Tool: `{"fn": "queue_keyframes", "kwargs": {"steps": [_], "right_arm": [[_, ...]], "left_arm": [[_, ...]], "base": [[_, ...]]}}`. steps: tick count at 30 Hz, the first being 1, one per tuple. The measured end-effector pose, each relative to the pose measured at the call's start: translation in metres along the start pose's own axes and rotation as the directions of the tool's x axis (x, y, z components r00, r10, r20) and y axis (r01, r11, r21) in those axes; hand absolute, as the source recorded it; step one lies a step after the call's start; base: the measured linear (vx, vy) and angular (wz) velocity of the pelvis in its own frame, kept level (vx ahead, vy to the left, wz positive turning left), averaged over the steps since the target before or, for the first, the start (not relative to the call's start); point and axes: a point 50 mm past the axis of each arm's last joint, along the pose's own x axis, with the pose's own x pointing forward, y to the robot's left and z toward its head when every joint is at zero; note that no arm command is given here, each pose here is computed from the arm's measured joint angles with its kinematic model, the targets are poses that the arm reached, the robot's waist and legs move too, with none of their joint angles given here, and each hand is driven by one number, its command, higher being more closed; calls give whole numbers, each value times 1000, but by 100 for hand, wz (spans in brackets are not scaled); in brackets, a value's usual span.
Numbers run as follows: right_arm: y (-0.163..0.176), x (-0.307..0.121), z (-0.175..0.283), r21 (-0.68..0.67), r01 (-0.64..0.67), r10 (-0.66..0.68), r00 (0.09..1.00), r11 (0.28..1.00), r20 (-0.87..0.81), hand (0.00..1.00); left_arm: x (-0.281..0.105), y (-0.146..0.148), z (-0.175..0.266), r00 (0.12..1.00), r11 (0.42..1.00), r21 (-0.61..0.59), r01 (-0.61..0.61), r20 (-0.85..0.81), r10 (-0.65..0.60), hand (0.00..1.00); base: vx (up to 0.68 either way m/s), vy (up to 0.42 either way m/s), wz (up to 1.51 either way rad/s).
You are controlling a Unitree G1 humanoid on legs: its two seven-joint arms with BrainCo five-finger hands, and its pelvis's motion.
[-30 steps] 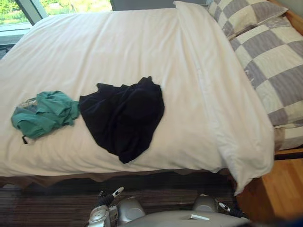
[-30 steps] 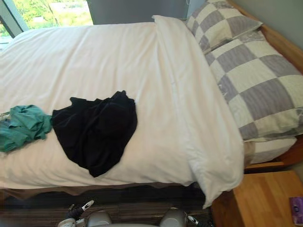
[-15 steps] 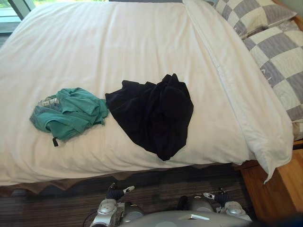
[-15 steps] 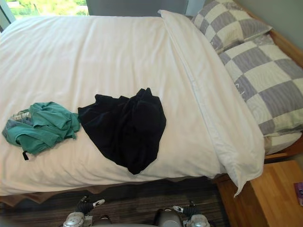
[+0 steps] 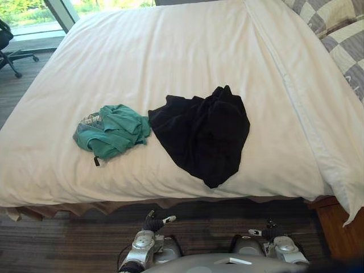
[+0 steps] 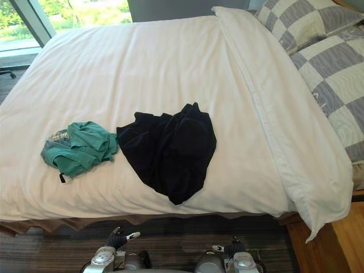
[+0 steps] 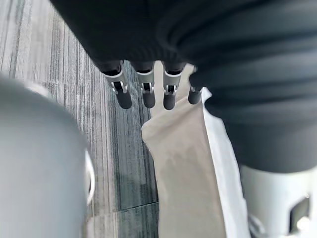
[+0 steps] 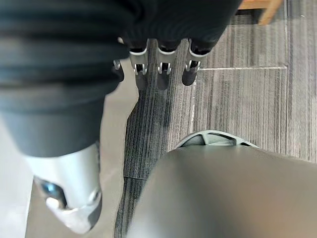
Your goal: Tidy the bed and pick cloth on bed and put in laundry
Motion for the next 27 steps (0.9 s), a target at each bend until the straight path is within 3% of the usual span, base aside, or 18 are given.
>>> {"fn": "queue_keyframes", "kwargs": {"steps": [5, 7, 12, 16, 19, 24, 27], "right_arm": [[-10, -2, -10, -10, 23, -24, 1000, 1000, -20, 0], [9, -4, -17, 9, -26, 26, 999, 1000, -36, 0], [19, 0, 6, -169, -70, 74, 997, 983, 15, 0], [22, 1, 21, -215, -74, 90, 994, 974, 64, 0], [16, 2, 27, -172, -58, 75, 993, 983, 95, 0], [33, 0, 27, -58, -96, 101, 991, 994, 91, 0], [27, 0, 15, 86, -62, 59, 997, 994, 40, 0]], "left_arm": [[-2, -9, -3, 1000, 1000, -10, 11, -9, -11, 0], [2, 10, 2, 999, 999, 20, -31, 5, 31, 0], [-2, 39, -17, 991, 991, -69, -114, -72, 109, 0], [-3, 29, -22, 993, 994, -77, -74, -98, 67, 0], [-4, 7, -22, 995, 993, -112, -27, -100, 16, 0], [-5, 7, -23, 995, 991, -129, -33, -100, 20, 0], [-7, 15, -30, 990, 969, -232, -87, -129, 58, 0]], "base": [[68, 569, -6], [101, 584, 11], [26, 363, -63], [7, 114, 1], [-28, 9, 27], [-28, -34, 16], [-7, 31, 2]]}}
